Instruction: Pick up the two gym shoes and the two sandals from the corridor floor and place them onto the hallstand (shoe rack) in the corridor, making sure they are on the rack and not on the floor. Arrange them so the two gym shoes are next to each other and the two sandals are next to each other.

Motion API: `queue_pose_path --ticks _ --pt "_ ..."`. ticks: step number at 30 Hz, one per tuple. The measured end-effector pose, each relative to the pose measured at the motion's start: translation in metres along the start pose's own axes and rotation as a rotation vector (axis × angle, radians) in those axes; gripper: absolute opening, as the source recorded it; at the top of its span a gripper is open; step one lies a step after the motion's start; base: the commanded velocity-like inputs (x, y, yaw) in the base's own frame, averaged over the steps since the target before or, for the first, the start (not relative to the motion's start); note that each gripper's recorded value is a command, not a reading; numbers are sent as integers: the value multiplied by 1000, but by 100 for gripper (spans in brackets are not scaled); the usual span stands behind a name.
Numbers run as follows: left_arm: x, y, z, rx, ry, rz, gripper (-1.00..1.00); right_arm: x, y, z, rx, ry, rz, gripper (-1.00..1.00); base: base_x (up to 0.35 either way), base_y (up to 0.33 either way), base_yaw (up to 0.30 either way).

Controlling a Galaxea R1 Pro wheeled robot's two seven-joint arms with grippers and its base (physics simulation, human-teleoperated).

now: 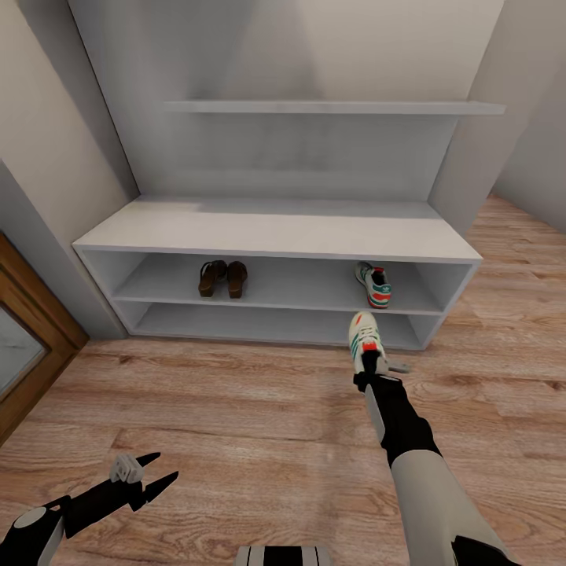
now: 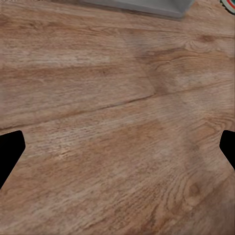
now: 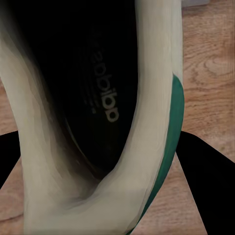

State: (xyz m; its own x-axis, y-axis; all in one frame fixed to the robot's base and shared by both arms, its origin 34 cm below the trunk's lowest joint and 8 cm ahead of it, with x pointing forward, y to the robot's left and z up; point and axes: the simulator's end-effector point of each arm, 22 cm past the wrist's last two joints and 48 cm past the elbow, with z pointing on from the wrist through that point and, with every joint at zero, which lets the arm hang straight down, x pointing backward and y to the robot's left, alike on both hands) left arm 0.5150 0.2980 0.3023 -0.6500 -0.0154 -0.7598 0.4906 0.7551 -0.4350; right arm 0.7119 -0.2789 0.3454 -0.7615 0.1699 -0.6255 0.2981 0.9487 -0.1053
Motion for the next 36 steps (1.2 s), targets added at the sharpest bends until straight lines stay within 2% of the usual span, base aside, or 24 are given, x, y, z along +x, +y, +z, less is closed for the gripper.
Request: queue_pose_path --ticks 5,10,36 --pt "3 -1 0 1 3 -12 100 9 2 2 -1 20 -10 -100 0 0 0" --pt "2 -1 0 0 2 -10 100 -1 -1 0 2 -1 2 -100 0 0 0" --pt "-9 -2 -3 0 -17 7 100 -13 -2 -10 -2 -24 10 -100 0 0 0"
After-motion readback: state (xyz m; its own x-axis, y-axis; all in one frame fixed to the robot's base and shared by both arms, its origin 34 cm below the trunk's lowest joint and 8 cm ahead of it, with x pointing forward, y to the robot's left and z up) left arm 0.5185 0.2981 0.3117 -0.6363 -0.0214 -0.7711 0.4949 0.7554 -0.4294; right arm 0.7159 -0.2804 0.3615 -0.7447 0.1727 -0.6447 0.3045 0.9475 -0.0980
